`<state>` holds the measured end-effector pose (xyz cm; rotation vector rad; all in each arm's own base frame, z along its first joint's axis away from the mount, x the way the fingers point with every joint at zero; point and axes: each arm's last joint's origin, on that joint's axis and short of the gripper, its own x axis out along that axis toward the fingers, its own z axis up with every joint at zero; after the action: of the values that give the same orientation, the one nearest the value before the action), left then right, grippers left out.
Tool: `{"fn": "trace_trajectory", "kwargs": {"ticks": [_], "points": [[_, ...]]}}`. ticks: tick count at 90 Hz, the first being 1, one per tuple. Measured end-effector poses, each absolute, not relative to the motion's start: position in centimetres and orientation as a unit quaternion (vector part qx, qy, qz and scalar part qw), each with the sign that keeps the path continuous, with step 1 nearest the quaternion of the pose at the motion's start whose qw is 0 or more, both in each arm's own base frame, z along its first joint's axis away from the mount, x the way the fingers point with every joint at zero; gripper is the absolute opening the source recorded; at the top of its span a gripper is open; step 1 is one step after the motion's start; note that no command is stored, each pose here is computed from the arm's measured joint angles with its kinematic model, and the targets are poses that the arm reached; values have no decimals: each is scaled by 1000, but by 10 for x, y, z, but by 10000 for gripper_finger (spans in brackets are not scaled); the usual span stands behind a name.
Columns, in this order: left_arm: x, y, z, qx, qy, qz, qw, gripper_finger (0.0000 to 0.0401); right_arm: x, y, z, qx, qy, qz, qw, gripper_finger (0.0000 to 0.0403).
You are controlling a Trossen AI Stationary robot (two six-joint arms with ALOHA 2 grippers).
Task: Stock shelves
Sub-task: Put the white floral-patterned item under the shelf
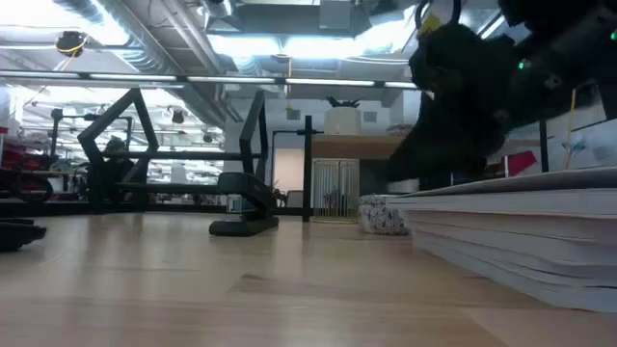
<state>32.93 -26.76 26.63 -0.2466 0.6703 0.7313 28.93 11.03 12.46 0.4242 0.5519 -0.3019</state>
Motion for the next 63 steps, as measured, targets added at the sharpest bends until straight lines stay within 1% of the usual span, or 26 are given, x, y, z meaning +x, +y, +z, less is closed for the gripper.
{"fn": "trace_trajectory", "kwargs": {"ticks": [14,24,49,63], "points": [[328,-269,266,-118,320,349,873,301,293,109,108,205,291,-146,923,2],[328,-269,266,-118,319,350,873,301,295,106,103,202,275,-171,924,1],[328,-269,266,-110,321,347,874,301,295,79,95,212,284,-271,895,0],[328,-269,266,-110,322,347,874,301,294,62,92,195,292,-317,881,0]]}}
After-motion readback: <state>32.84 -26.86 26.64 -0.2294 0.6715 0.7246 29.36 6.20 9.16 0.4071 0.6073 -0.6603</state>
